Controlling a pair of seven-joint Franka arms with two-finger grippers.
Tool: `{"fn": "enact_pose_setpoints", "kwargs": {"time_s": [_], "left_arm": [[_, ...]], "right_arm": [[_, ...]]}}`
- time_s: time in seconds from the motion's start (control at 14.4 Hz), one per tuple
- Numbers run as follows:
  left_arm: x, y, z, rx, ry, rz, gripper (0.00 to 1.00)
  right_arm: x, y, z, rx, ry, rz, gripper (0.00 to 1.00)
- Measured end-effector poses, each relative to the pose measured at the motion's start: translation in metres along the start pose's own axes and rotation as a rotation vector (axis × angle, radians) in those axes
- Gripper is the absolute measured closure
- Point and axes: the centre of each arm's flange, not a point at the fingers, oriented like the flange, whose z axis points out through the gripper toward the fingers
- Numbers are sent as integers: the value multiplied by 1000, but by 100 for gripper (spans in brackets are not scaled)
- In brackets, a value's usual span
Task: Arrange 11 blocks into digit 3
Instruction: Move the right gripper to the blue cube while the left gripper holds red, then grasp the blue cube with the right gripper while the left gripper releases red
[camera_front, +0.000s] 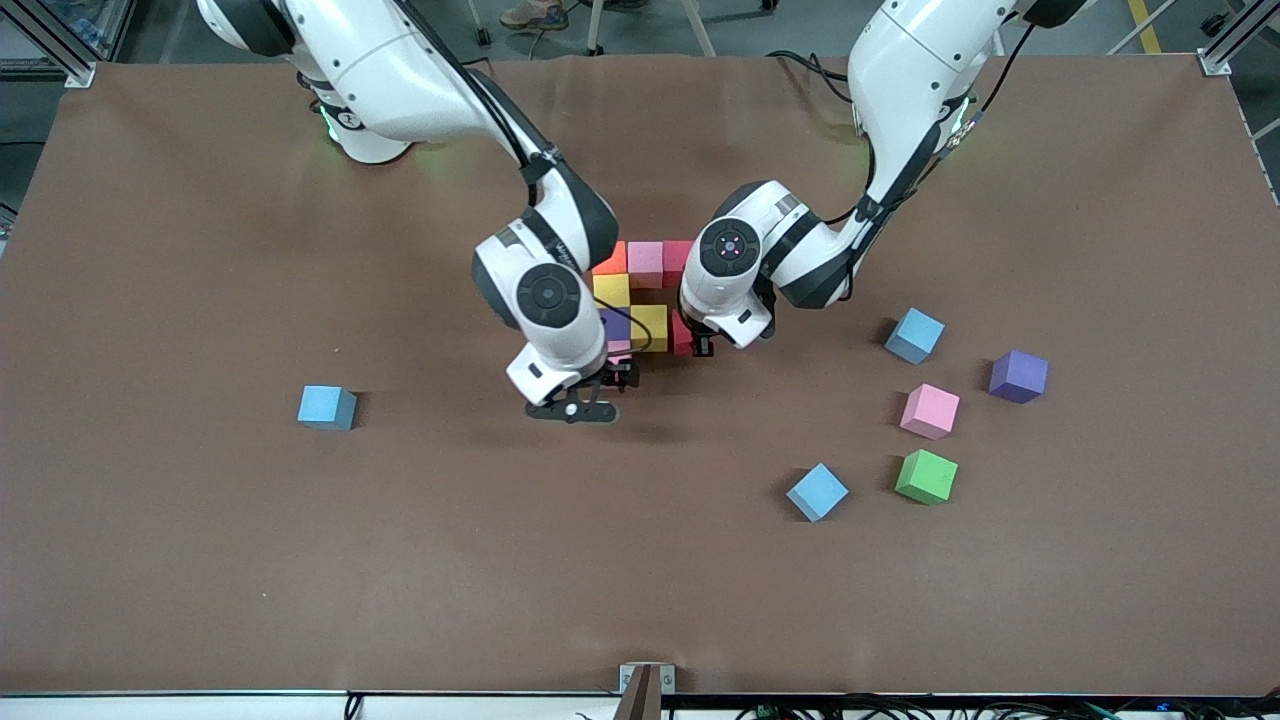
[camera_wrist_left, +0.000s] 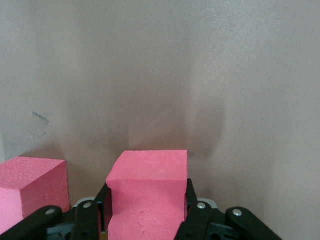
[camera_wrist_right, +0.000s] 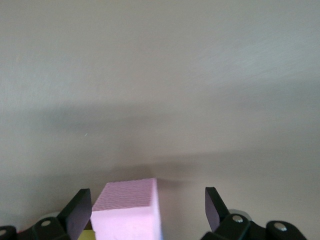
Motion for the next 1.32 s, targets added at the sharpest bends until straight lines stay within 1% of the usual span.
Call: {"fn": "enact_pose_setpoints", "kwargs": {"time_s": [0.14,0.28,0.42,0.55,0.62,0.76,0.9,0.97,1.11,1.32], "left_arm": [[-1,1,0,0,-1,0,43],[-2,1,0,-1,-2,2,43],[-7,1,0,-3,-5,7,43],[-8,1,0,-4,-5,10,43],[-9,1,0,-4,-6,10,43],[-9,2,0,-4,-6,10,43],[-9,2,1,-3,-5,10,43],[-10,1,1,-6,-2,16,43],[-12,-1,1,-17,10,37,43],[-13,-1,1,-20,14,44,43]], "right_arm": [[24,36,-33,-10,-3,60,0],[51,84,-62,-17,-5,136,0],[77,137,-78,-22,-4,210,0],[94,183,-84,-38,0,231,0],[98,202,-83,-54,0,226,0],[102,239,-76,-76,-20,190,0],[106,279,-66,-81,-38,148,0],[109,301,-61,-77,-36,125,0],[113,348,-44,-65,-9,83,0],[104,403,-14,-55,30,53,0]]}}
